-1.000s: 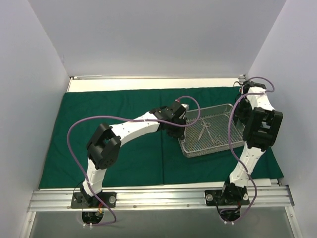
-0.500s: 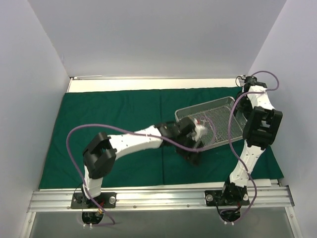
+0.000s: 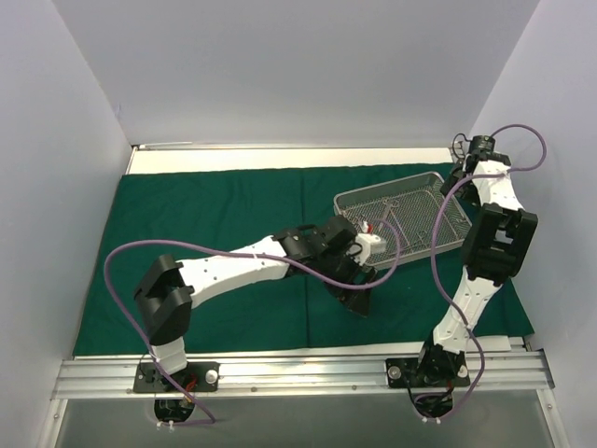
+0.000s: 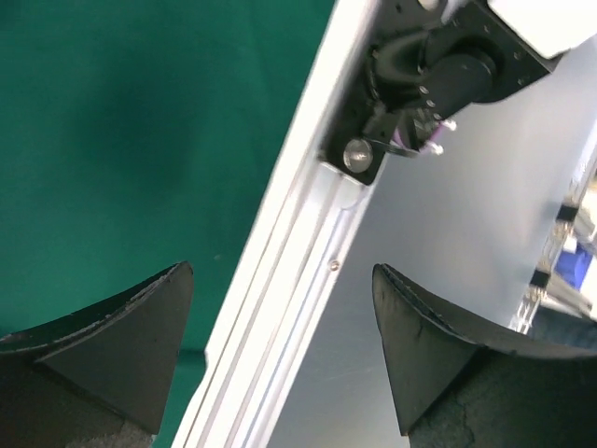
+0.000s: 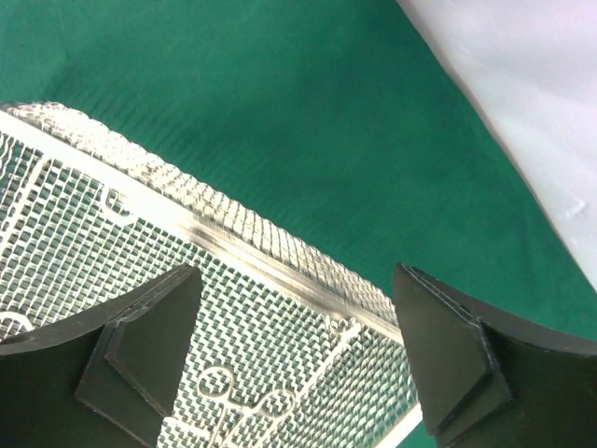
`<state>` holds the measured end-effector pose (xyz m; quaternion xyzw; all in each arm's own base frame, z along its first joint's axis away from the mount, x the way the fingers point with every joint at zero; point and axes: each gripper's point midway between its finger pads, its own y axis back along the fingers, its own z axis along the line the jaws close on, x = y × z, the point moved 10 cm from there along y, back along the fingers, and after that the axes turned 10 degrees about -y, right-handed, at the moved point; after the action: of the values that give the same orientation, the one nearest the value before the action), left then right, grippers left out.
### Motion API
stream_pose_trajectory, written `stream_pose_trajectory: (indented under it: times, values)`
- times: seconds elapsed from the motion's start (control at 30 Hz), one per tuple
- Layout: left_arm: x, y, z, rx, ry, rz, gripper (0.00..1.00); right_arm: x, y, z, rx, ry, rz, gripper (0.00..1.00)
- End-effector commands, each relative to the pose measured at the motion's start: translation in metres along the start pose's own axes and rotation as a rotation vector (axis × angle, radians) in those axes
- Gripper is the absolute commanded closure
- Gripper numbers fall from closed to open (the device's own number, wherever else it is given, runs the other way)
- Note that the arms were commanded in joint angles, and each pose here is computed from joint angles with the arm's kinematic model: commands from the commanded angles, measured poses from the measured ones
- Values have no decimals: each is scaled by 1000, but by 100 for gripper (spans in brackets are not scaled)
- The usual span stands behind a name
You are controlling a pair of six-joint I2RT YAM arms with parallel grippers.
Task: Open and lay out the surgical kit
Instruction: Place the container in the surgical kit, then pick up the medical item from the container.
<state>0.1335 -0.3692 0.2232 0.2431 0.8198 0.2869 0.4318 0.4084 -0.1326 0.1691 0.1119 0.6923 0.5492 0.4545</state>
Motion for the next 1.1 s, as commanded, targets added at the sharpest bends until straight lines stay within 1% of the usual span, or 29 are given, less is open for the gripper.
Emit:
stream_pose_trajectory:
  times: [0.0,0.03,0.1,0.13,0.17,0.2,0.23,0.27,0.3,0.37,0.4,0.47,0.5,0.57,0.6,0.63,0.67,0.7,0.73,0.83,0.87,0.9,1.07]
  values:
    - [-12,53,15,-115,9,-146,14,-7,48,-3,-32,-44,-85,13]
    - [-13,62,23,-158,30,-170,14,-4,54,1,-42,-33,-82,12]
    - [-15,83,34,-192,63,-219,14,-3,67,2,-26,-48,-101,11]
    - [-17,99,51,-238,104,-247,14,-1,74,4,-26,-48,-92,11]
    - [-18,108,58,-257,124,-262,14,3,80,10,-39,-31,-90,11]
    - [-22,120,63,-271,133,-285,14,6,84,12,-40,-26,-90,11]
    - [-20,133,77,-306,179,-290,14,11,90,14,-36,-45,-83,11]
    - [-20,141,83,-333,200,-293,14,19,95,23,-70,-36,-68,12]
    - [-23,149,89,-355,218,-301,14,24,100,29,-110,-39,-58,16]
    - [-18,162,104,-380,273,-303,14,40,104,48,-207,-44,-20,19]
    - [-18,165,109,-388,290,-307,14,53,109,66,-253,-7,-7,23]
    - [-17,174,118,-393,312,-325,14,60,114,86,-293,19,-7,25]
    - [-16,173,123,-392,320,-324,14,75,111,101,-302,49,31,25]
    - [-20,177,135,-389,335,-330,14,85,111,114,-326,28,95,27]
    - [-20,178,137,-373,335,-324,14,97,108,125,-327,50,114,27]
    - [-24,181,139,-373,333,-331,14,103,106,130,-307,57,125,27]
    - [-24,179,145,-372,341,-319,14,102,107,136,-273,39,82,27]
    - [-23,183,150,-369,350,-323,14,108,97,141,-229,48,87,28]
    - [-22,185,153,-366,353,-324,14,116,96,147,-217,61,84,30]
    - [-16,193,166,-367,373,-339,14,128,83,160,-147,70,52,37]
    - [-12,193,169,-362,386,-335,14,129,81,161,-124,74,46,42]
    - [-9,195,173,-362,394,-339,14,132,75,162,-91,74,36,44]
    - [7,206,190,-362,452,-355,15,140,68,158,-36,123,26,44]
